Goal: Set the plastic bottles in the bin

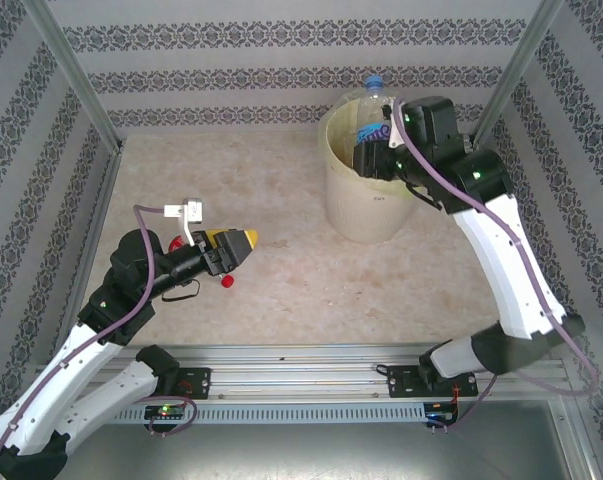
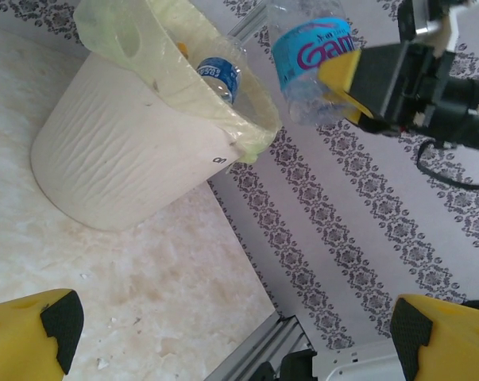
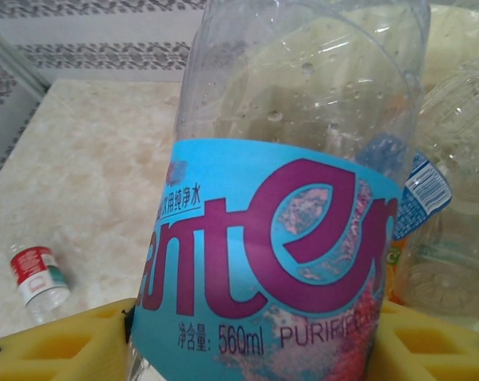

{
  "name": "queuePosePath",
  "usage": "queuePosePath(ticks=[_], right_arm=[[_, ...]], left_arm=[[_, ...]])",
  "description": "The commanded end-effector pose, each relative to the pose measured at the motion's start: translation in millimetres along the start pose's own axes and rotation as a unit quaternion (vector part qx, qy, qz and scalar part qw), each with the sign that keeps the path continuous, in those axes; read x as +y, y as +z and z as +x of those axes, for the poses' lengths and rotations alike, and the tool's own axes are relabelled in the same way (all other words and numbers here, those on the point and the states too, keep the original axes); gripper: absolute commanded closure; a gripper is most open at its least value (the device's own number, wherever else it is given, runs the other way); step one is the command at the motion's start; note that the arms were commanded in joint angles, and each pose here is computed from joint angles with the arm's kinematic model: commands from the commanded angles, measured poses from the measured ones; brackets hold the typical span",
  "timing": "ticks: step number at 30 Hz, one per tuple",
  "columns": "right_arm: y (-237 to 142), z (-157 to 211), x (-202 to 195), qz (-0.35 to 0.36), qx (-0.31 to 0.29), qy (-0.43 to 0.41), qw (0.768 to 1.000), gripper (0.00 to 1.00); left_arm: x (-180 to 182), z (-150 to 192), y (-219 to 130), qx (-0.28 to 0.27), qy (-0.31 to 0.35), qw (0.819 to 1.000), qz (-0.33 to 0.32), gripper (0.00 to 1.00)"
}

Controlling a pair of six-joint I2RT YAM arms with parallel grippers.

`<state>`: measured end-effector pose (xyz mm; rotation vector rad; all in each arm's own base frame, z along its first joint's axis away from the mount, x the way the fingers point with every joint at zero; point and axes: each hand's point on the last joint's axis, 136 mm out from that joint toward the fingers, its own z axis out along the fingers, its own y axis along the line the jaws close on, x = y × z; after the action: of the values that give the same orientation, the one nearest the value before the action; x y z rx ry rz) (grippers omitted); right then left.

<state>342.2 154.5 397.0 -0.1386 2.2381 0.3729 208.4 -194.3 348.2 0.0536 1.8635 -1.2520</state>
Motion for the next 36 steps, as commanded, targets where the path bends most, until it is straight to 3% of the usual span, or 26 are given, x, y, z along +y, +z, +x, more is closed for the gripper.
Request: queuePosePath(ticks=[1, 9, 14, 30, 36], right_arm=[[6, 0, -10, 0.021, 0.026, 0.02, 0.999, 0.38], [39, -8, -23, 0.044, 0.047, 0.117, 0.991, 0.36], [53, -12, -25, 0.046, 0.054, 0.153, 0.986, 0.28], [72, -24, -40, 0.067, 0.069, 0.17, 0.981, 0.12], [54, -34, -34, 0.05, 0.044, 0.151, 0.986, 0.1]], left_arm=[[11, 11, 0, 0.014, 0.01, 1.0, -0.02, 0.0], [19, 16, -1, 0.019, 0.001, 0.999, -0.037, 0.0], [24, 19, -2, 0.017, -0.012, 0.999, -0.04, 0.0], [42, 28, -13, 0.014, -0.029, 0.996, -0.081, 0.0], [57, 30, -18, 0.013, -0.03, 0.992, -0.122, 0.0]])
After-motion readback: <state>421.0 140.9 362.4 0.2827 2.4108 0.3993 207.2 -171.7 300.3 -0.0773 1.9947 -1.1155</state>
